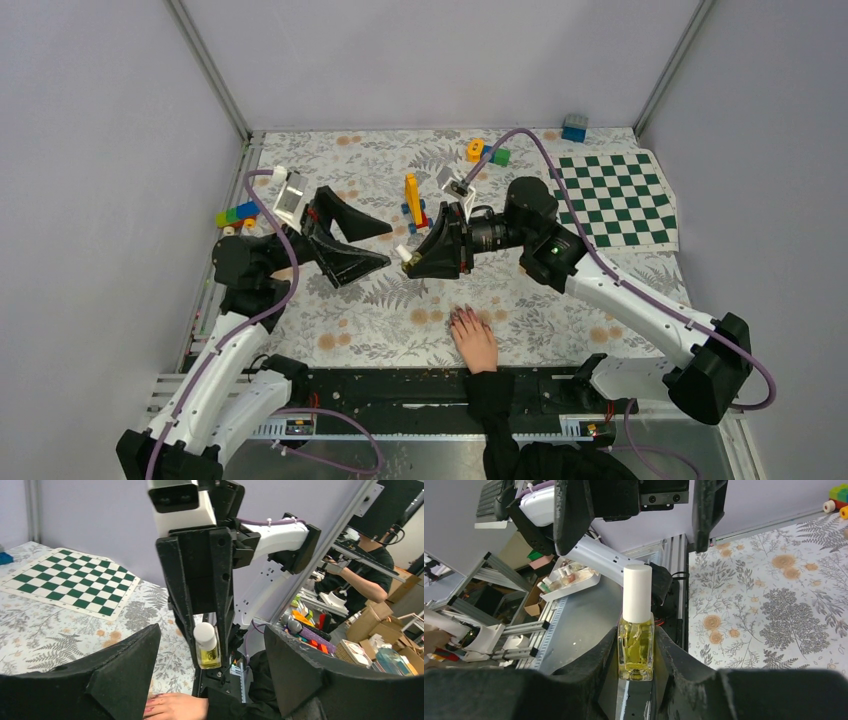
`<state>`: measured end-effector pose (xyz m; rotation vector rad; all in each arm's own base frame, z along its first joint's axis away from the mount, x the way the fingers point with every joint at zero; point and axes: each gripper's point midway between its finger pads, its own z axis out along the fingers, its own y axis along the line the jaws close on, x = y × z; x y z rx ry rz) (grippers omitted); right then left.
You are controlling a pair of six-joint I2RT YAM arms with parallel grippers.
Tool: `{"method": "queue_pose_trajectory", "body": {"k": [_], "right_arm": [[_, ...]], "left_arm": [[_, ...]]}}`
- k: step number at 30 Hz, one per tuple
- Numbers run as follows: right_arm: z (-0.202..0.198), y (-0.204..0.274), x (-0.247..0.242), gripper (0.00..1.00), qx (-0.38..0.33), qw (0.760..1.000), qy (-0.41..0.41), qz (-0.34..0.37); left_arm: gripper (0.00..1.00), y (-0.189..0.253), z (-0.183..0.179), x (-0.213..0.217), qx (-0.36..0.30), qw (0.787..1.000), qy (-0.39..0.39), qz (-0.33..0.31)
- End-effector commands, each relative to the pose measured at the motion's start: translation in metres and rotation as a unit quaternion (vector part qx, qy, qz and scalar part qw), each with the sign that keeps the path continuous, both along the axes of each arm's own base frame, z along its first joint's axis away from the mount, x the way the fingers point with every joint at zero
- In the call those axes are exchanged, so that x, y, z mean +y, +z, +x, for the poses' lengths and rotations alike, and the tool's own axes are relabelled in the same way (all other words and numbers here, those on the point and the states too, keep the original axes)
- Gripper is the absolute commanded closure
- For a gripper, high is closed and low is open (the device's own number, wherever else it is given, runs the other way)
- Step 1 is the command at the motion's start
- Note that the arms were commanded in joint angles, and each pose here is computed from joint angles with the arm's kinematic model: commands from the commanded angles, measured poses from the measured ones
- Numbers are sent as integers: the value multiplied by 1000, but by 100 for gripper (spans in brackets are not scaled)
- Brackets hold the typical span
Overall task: Paint the nails
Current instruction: Unscrew the nail polish bottle.
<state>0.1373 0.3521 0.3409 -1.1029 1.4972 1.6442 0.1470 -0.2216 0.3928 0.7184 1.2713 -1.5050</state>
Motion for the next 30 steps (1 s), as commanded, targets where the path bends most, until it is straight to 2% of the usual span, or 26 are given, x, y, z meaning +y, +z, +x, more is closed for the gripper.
{"method": "queue_pose_trajectory", "body": {"k": [1, 9, 12, 30], "right_arm": [[-3, 30, -1, 100, -25, 999, 24, 39], [1, 27, 4, 100, -13, 999, 23, 36], [3, 24, 6, 100, -8, 999, 21, 32], [9, 19, 9, 100, -5, 999, 9, 30]], "left_arm": [[23, 6, -17, -4, -31, 999, -40, -3], [24, 0, -14, -11, -11, 999, -47, 6], [27, -1, -15, -13, -9, 999, -53, 6], [73, -7, -18, -22, 10, 997, -78, 7]]}}
